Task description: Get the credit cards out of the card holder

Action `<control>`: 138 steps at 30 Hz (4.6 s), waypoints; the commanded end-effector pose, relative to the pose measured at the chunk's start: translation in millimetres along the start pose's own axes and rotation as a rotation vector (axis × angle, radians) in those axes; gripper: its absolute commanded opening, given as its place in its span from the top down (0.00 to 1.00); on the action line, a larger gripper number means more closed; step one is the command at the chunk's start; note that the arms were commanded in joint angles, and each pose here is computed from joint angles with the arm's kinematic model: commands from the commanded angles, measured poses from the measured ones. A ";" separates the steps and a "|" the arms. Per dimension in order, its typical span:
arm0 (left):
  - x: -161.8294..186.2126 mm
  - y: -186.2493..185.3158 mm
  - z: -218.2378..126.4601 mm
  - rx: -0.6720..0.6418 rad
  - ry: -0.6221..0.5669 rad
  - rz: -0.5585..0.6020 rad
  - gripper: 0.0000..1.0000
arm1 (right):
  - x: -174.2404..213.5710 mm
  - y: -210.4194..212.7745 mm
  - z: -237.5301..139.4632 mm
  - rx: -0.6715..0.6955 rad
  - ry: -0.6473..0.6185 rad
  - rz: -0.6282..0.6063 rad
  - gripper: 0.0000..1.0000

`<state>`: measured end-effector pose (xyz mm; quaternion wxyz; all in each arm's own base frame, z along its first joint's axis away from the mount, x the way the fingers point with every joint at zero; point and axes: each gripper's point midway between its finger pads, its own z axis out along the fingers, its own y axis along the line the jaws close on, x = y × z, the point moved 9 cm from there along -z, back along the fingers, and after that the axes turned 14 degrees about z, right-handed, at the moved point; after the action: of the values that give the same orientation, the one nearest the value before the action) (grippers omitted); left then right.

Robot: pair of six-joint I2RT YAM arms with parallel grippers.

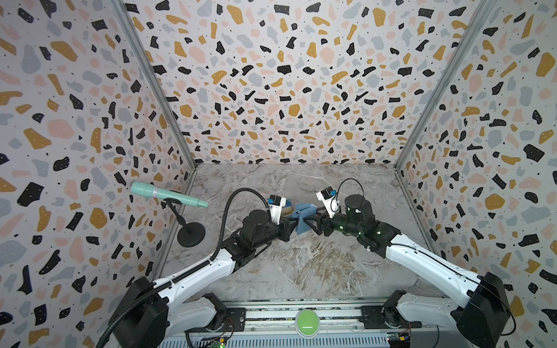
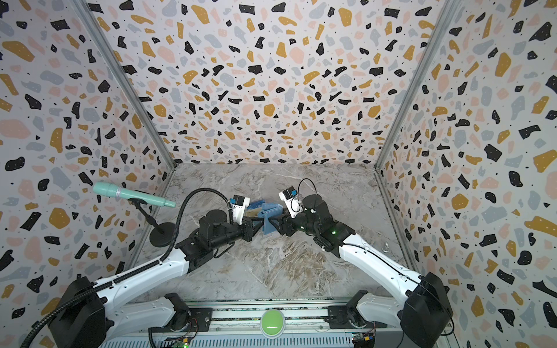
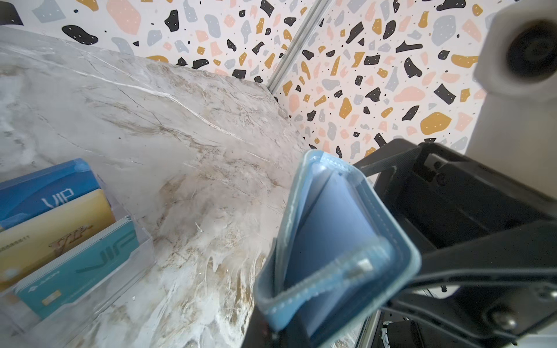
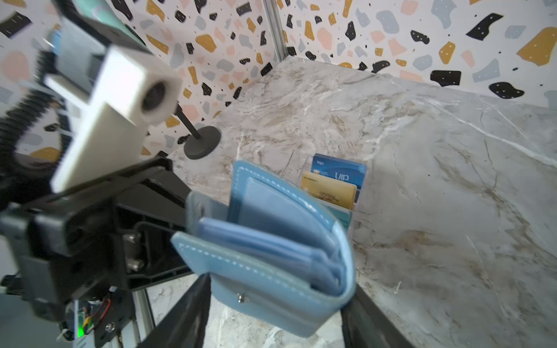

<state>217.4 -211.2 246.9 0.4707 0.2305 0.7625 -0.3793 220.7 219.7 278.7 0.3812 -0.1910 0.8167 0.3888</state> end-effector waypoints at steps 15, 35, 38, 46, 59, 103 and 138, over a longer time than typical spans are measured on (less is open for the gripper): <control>-20.5 -1.8 -5.2 0.035 -0.122 0.010 1.00 | -9.5 18.4 -16.5 -0.139 -0.011 0.032 0.31; -17.9 3.2 -10.3 0.010 -0.122 -0.008 1.00 | -7.9 19.2 5.3 0.204 -0.058 0.053 0.50; -17.3 3.6 -9.9 0.014 -0.121 -0.013 1.00 | -7.6 17.5 3.7 0.227 -0.059 0.048 0.54; -16.8 2.1 -9.1 0.044 -0.111 -0.020 1.00 | -6.6 12.0 0.9 0.208 -0.054 0.062 0.72; 3.8 2.5 -20.4 0.095 -0.070 -0.066 1.00 | 1.9 -21.5 -17.3 -0.061 0.035 0.184 0.98; 142.5 56.5 -55.6 -0.275 0.209 -0.233 0.80 | 119.1 -87.4 53.1 -0.179 0.405 0.455 1.00; 150.5 44.9 2.5 0.008 0.247 -0.196 0.91 | 55.3 -14.8 44.0 0.341 0.286 0.048 0.67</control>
<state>179.2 -182.9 92.8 0.3157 0.2049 0.8426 -0.3853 219.9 241.7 192.7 0.2785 -0.1481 0.9267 0.2043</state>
